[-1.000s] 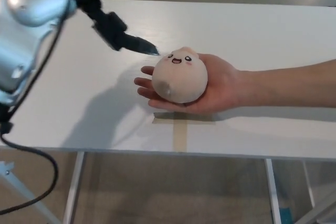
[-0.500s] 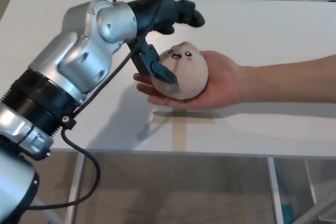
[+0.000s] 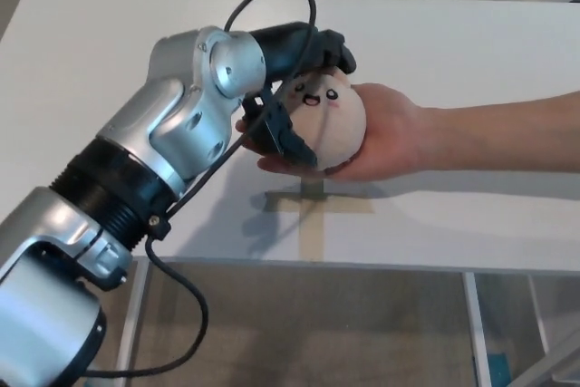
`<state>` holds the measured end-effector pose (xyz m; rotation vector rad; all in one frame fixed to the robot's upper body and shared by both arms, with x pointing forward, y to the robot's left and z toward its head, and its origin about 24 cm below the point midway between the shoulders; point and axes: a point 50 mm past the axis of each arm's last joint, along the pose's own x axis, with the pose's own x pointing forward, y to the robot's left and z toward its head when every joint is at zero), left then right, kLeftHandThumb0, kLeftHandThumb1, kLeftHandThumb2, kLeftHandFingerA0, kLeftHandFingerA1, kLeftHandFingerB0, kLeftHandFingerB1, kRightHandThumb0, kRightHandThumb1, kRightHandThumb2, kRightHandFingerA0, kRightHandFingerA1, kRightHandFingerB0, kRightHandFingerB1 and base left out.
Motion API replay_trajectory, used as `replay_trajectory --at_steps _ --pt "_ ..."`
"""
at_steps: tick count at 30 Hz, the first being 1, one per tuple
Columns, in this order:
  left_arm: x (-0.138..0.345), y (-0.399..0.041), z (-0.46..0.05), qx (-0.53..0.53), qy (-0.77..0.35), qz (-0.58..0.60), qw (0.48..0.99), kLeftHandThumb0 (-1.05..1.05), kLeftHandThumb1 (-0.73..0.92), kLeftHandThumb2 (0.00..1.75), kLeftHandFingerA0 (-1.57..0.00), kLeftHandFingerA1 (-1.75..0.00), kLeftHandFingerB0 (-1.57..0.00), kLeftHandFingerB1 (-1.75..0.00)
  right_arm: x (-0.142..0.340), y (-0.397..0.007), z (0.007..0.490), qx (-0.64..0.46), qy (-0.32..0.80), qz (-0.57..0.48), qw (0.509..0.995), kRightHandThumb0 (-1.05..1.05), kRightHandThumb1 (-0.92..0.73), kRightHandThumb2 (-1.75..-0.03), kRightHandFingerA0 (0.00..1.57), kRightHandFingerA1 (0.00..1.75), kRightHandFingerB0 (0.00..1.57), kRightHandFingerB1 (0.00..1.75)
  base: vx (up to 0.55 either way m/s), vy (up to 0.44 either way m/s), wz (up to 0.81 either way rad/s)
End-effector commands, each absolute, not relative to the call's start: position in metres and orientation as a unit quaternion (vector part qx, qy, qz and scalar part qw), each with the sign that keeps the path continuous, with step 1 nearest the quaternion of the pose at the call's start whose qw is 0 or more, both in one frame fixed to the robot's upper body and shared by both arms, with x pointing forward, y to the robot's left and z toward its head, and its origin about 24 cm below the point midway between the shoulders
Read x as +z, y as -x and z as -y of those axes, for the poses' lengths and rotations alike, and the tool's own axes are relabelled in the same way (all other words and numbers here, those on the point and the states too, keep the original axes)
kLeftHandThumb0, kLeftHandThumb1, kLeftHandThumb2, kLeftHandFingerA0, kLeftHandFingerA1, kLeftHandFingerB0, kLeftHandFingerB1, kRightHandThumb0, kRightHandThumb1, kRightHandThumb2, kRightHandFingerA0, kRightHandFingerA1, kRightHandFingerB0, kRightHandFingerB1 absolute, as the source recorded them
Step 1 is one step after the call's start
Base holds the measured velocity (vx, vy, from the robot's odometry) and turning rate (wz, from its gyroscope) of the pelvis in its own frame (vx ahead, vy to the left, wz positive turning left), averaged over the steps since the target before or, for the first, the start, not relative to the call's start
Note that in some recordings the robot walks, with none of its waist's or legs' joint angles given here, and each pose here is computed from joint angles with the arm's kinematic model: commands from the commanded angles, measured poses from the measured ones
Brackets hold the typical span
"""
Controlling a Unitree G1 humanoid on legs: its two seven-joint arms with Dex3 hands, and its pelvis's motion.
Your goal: Use the left hand to take the pink dumpling toy on a person's hand and put it on the desk.
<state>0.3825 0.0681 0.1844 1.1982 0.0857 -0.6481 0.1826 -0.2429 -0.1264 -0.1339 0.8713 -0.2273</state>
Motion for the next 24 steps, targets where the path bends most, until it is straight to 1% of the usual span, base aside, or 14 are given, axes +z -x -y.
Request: replay_trajectory --at_steps 1,2,3,4,8,9,10,11,13,16,17,19,21,24 --pt "0.1737 -0.3799 -0.0695 -0.310 -0.534 -0.041 0.785 -0.50 0.36 0.63 -0.69 -0.93 -0.19 -0.37 -0.1272 -0.1804 0.2451 -0.109 0.065 -0.428 0.895 -0.27 -0.65 -0.60 0.44 0.40 0.38 0.37 0.00 0.000 0.00" --pt "0.1736 -0.3797 -0.0696 -0.313 -0.530 -0.042 0.787 -0.50 0.36 0.63 -0.69 -0.93 -0.19 -0.37 -0.1270 -0.1806 0.2453 -0.110 0.065 -0.428 0.895 -0.27 -0.65 -0.60 0.44 0.40 0.38 0.37 0.00 0.000 0.00" --pt "0.1723 -0.3791 -0.0695 -0.318 -0.523 -0.043 0.790 -0.44 0.37 0.62 -0.78 -1.17 -0.21 -0.37 -0.1269 -0.1808 0.2453 -0.110 0.064 -0.427 0.895 -0.27 -0.65 -0.60 0.44 0.40 0.39 0.37 0.00 0.000 0.00" --pt "0.1703 -0.3783 -0.0693 -0.324 -0.515 -0.044 0.792 -0.34 0.43 0.54 -0.78 -1.18 -0.27 -0.32 -0.1268 -0.1811 0.2451 -0.110 0.064 -0.427 0.895 -0.27 -0.65 -0.60 0.44 0.40 0.39 0.38 0.00 0.000 0.00" --pt "0.1666 -0.3765 -0.0683 -0.327 -0.513 -0.029 0.793 -0.24 0.52 0.56 -0.73 -1.16 -0.38 -0.33 -0.1260 -0.1829 0.2451 -0.109 0.062 -0.425 0.897 -0.27 -0.65 -0.60 0.44 0.40 0.39 0.37 0.00 0.000 0.00" --pt "0.1658 -0.3765 -0.0675 -0.326 -0.515 -0.027 0.792 -0.19 0.63 0.59 -0.77 -0.82 -0.57 -0.38 -0.1258 -0.1834 0.2449 -0.108 0.061 -0.425 0.897 -0.27 -0.65 -0.60 0.44 0.40 0.39 0.37 0.00 0.000 0.00" --pt "0.1653 -0.3765 -0.0669 -0.325 -0.516 -0.025 0.792 -0.19 0.63 0.59 -0.77 -0.82 -0.57 -0.38 -0.1257 -0.1838 0.2447 -0.108 0.060 -0.424 0.897 -0.27 -0.65 -0.60 0.44 0.40 0.39 0.37 0.00 0.000 0.00" --pt "0.1650 -0.3767 -0.0666 -0.323 -0.516 -0.024 0.793 -0.17 0.67 0.60 -0.90 -0.74 -0.72 -0.44 -0.1253 -0.1847 0.2446 -0.107 0.060 -0.424 0.897 -0.27 -0.65 -0.60 0.44 0.40 0.39 0.37 0.00 0.000 0.00" --pt "0.1665 -0.3770 -0.0663 -0.318 -0.519 -0.015 0.793 -0.14 0.72 0.61 -0.94 -0.75 -0.88 -0.55 -0.1245 -0.1858 0.2452 -0.109 0.058 -0.421 0.899 -0.27 -0.65 -0.60 0.44 0.40 0.39 0.38 0.00 0.000 0.00" --pt "0.1671 -0.3775 -0.0665 -0.310 -0.524 -0.006 0.793 -0.14 0.74 0.62 -0.90 -0.74 -0.91 -0.58 -0.1245 -0.1861 0.2450 -0.112 0.053 -0.420 0.899 -0.27 -0.65 -0.60 0.44 0.40 0.39 0.38 0.00 0.000 0.00" --pt "0.1670 -0.3778 -0.0670 -0.308 -0.523 -0.002 0.795 -0.16 0.76 0.63 -0.78 -0.99 -0.91 -0.70 -0.1245 -0.1861 0.2448 -0.113 0.052 -0.420 0.899 -0.27 -0.65 -0.60 0.43 0.40 0.39 0.38 0.00 0.000 0.00" --pt "0.1668 -0.3780 -0.0677 -0.305 -0.521 0.002 0.797 -0.16 0.76 0.63 -0.78 -0.99 -0.91 -0.70 -0.1246 -0.1861 0.2445 -0.113 0.050 -0.420 0.899 -0.27 -0.65 -0.60 0.43 0.40 0.39 0.38 0.00 0.000 0.00" --pt "0.1668 -0.3784 -0.0687 -0.300 -0.520 0.007 0.800 -0.17 0.76 0.63 -0.71 -1.27 -0.80 -0.95 -0.1246 -0.1863 0.2444 -0.113 0.048 -0.420 0.899 -0.27 -0.65 -0.59 0.43 0.40 0.40 0.38 0.00 0.000 0.00" --pt "0.1668 -0.3787 -0.0703 -0.294 -0.517 0.009 0.804 -0.17 0.77 0.63 -0.77 -1.23 -0.81 -0.91 -0.1246 -0.1862 0.2444 -0.112 0.050 -0.420 0.899 -0.27 -0.65 -0.60 0.43 0.39 0.40 0.38 0.00 0.000 0.00"
